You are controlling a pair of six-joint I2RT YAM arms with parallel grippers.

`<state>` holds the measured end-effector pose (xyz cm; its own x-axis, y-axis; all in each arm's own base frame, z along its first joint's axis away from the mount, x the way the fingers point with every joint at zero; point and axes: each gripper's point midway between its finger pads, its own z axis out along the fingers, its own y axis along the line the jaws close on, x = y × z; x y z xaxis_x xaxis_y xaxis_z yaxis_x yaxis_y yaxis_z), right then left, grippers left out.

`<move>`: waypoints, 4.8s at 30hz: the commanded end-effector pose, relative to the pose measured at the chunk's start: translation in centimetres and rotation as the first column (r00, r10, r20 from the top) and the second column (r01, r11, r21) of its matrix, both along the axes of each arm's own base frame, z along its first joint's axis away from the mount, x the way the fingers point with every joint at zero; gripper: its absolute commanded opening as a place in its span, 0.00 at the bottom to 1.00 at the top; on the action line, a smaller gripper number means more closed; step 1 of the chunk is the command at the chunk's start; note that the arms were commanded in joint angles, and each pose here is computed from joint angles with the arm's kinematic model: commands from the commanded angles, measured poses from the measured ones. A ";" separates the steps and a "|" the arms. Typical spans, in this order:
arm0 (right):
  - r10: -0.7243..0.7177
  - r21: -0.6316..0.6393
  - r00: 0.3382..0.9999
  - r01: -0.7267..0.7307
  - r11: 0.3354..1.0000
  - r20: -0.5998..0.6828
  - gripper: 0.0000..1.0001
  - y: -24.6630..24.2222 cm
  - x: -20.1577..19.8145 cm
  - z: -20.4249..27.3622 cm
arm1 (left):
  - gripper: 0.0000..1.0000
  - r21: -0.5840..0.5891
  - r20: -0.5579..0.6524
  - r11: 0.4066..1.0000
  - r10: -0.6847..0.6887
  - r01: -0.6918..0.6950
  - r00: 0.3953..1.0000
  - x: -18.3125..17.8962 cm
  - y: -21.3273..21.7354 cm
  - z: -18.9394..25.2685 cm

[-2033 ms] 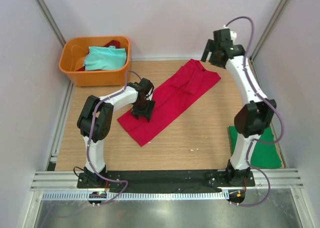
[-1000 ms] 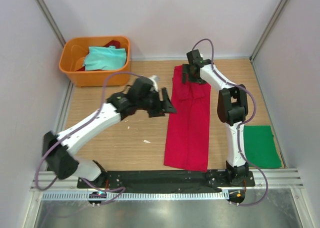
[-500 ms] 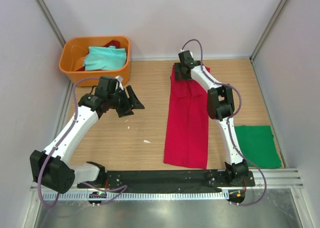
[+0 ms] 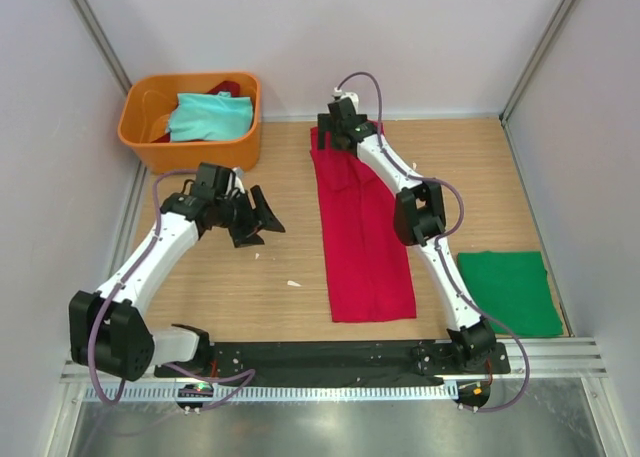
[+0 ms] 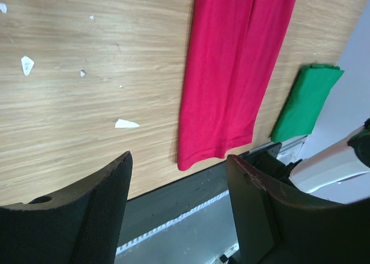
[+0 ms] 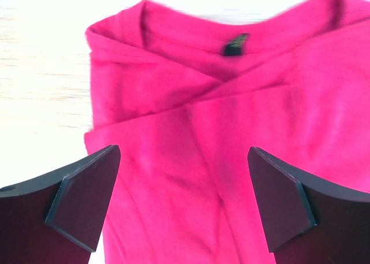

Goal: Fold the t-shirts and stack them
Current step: Fold the tshirt

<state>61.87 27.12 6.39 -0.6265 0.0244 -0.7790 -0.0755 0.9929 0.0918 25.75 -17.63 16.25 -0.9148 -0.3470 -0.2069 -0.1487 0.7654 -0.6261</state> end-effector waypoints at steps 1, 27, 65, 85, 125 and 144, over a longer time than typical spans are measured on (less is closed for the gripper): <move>-0.089 0.050 0.989 0.083 0.995 0.122 1.00 -2.6 -0.3 11.1 | 0.68 -0.040 0.016 0.999 -0.031 0.032 0.999 -1.2 -0.4 0.1; 0.037 -0.011 0.933 -0.043 0.999 -0.359 1.00 -9.2 -31.2 3.6 | 0.62 -0.111 -0.093 0.994 -0.022 0.012 0.995 -10.9 -8.8 -5.9; 0.127 0.067 0.917 -0.110 0.992 -0.377 1.00 -2.2 -35.2 6.0 | 0.60 0.256 -0.016 0.965 -0.056 0.058 0.998 -11.1 -1.9 -6.7; 0.335 0.535 0.782 -0.002 0.845 -0.526 0.61 -4.3 -48.9 -2.6 | 0.51 0.256 -0.234 0.937 -0.179 0.238 0.956 -8.6 -0.3 -13.2; 0.146 0.330 0.711 0.127 0.935 -0.688 0.01 -8.2 -51.0 -6.9 | 0.00 0.077 -0.328 0.982 -0.141 0.175 0.934 -11.1 -1.9 -15.2; 0.224 0.395 0.772 0.038 0.918 -0.594 0.02 -9.3 -51.8 -2.2 | 0.00 -0.026 -0.179 0.998 -0.065 0.062 0.982 -13.1 -8.5 -10.0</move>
<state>8.76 17.16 2.06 -0.9805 0.1530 -0.1233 0.0742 0.8692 0.4889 9.72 -24.08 3.76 -0.9782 -0.2053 0.0297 -0.1868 0.8096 -0.5564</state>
